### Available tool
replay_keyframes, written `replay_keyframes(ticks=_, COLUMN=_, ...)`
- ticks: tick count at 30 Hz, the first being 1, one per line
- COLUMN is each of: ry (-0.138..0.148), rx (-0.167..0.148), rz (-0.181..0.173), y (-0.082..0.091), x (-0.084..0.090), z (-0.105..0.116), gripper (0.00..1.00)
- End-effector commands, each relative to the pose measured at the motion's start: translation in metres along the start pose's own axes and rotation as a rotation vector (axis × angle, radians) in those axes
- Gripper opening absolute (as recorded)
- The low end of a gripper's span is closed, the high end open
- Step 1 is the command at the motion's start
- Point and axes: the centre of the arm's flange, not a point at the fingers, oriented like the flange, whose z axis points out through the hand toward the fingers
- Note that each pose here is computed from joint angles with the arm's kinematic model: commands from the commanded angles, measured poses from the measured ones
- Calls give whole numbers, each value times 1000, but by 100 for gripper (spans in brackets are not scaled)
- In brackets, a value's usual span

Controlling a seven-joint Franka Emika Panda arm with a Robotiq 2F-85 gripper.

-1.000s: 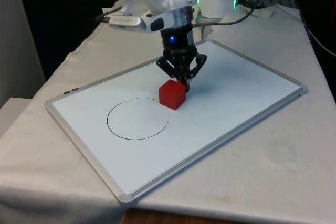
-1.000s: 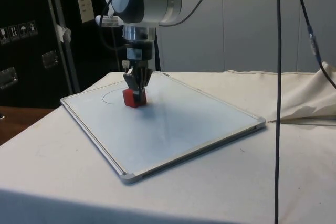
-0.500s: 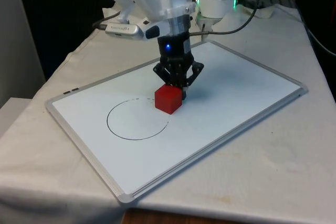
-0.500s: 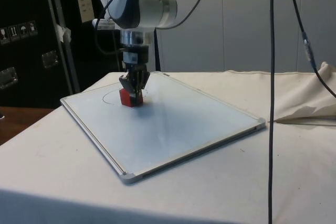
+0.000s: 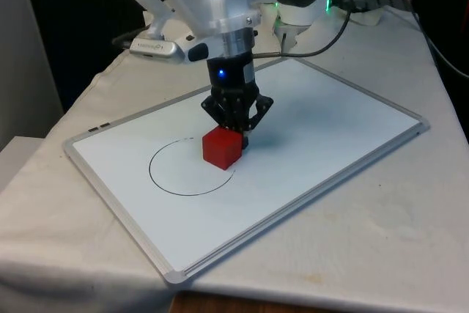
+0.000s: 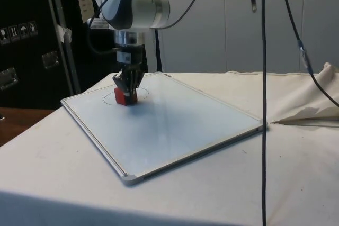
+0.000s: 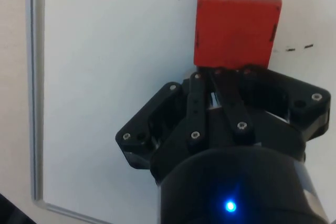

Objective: Push the cube into the marked area.

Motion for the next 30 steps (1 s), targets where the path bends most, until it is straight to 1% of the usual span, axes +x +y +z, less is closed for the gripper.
replay_keyframes(ticks=1, ry=0, rx=0, rz=8, y=3, x=2, z=8, gripper=0)
replay_keyframes(ticks=2, ry=1, rx=-2, rz=12, y=5, x=4, z=8, gripper=0)
replay_keyframes(ticks=3, ry=2, rx=-1, rz=3, y=1, x=2, z=-1, gripper=0)
replay_keyframes(ticks=4, ry=2, rx=-3, rz=14, y=5, x=5, z=8, gripper=0)
replay_keyframes(ticks=8, ry=9, rx=-10, rz=26, y=7, x=10, z=6, gripper=0)
replay_keyframes(ticks=9, ry=13, rx=-14, rz=33, y=9, x=12, z=6, gripper=0)
replay_keyframes(ticks=10, ry=16, rx=-12, rz=23, y=6, x=11, z=0, gripper=0)
replay_keyframes(ticks=11, ry=14, rx=-15, rz=36, y=10, x=14, z=6, gripper=0)
replay_keyframes(ticks=14, ry=23, rx=-23, rz=45, y=12, x=19, z=5, gripper=0)
replay_keyframes(ticks=18, ry=33, rx=-34, rz=50, y=13, x=25, z=3, gripper=0)
replay_keyframes(ticks=19, ry=37, rx=-28, rz=44, y=11, x=23, z=0, gripper=0)
replay_keyframes(ticks=21, ry=37, rx=-41, rz=53, y=14, x=29, z=2, gripper=0)
replay_keyframes(ticks=26, ry=57, rx=-64, rz=61, y=17, x=40, z=-3, gripper=0)
replay_keyframes(ticks=27, ry=64, rx=-51, rz=55, y=15, x=39, z=-3, gripper=0)
replay_keyframes(ticks=28, ry=60, rx=-62, rz=62, y=16, x=40, z=-3, gripper=0)
replay_keyframes(ticks=30, ry=63, rx=-55, rz=65, y=17, x=41, z=-5, gripper=0)
